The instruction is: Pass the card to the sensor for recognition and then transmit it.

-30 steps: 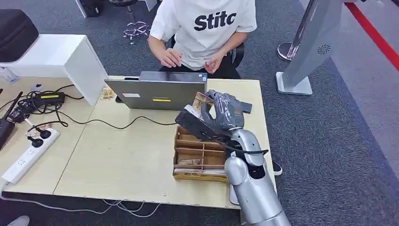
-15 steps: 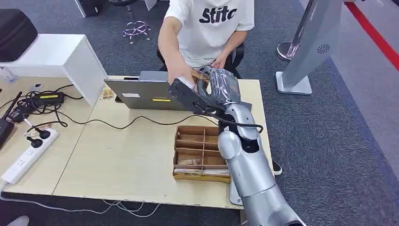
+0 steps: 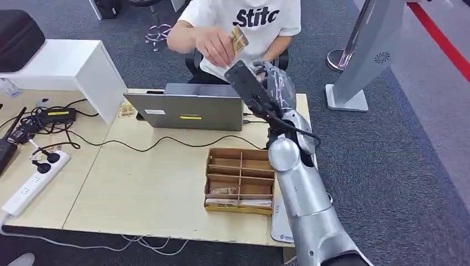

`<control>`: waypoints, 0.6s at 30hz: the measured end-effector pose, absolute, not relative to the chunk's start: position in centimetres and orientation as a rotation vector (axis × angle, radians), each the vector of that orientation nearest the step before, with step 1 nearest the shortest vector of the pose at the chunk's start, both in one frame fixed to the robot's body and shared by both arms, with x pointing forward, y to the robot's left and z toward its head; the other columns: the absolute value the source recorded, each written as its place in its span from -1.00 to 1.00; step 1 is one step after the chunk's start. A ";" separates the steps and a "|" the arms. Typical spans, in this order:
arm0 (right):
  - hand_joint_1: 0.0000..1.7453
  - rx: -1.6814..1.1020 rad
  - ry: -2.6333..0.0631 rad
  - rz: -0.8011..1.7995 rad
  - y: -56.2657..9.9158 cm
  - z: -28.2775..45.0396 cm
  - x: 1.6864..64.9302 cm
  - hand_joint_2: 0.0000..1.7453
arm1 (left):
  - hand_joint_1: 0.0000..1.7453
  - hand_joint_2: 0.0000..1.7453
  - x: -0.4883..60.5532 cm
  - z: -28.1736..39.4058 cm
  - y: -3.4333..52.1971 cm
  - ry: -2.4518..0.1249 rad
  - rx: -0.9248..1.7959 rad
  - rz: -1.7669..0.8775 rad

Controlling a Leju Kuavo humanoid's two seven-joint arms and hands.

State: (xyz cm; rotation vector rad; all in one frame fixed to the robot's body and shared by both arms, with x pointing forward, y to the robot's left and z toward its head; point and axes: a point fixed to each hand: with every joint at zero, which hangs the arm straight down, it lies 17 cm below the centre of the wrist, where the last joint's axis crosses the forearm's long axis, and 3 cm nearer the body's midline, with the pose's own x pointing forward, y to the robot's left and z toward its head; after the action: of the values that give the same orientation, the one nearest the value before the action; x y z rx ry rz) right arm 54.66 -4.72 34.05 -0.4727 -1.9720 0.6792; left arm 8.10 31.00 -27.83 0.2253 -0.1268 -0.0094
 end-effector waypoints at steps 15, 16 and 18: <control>-1.00 -0.465 -1.767 -1.040 -52.9 16.3 45.5 1.00 | -1.00 1.00 8.0 -27.8 31.8 -0.126 0.238 -0.080; -1.00 -0.549 -1.685 -1.066 -55.3 12.4 42.7 1.00 | -1.00 1.00 8.1 -27.8 31.9 -0.128 0.239 -0.077; -1.00 -0.702 -1.472 -1.078 -59.1 3.6 35.6 1.00 | -1.00 1.00 8.2 -27.8 31.9 -0.131 0.234 -0.062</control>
State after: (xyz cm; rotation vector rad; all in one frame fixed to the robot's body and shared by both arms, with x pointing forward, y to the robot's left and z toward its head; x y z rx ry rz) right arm 35.59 -59.10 3.61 -0.7015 -1.4717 -1.0779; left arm 8.17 31.87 -27.82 0.2338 -0.1314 -0.0625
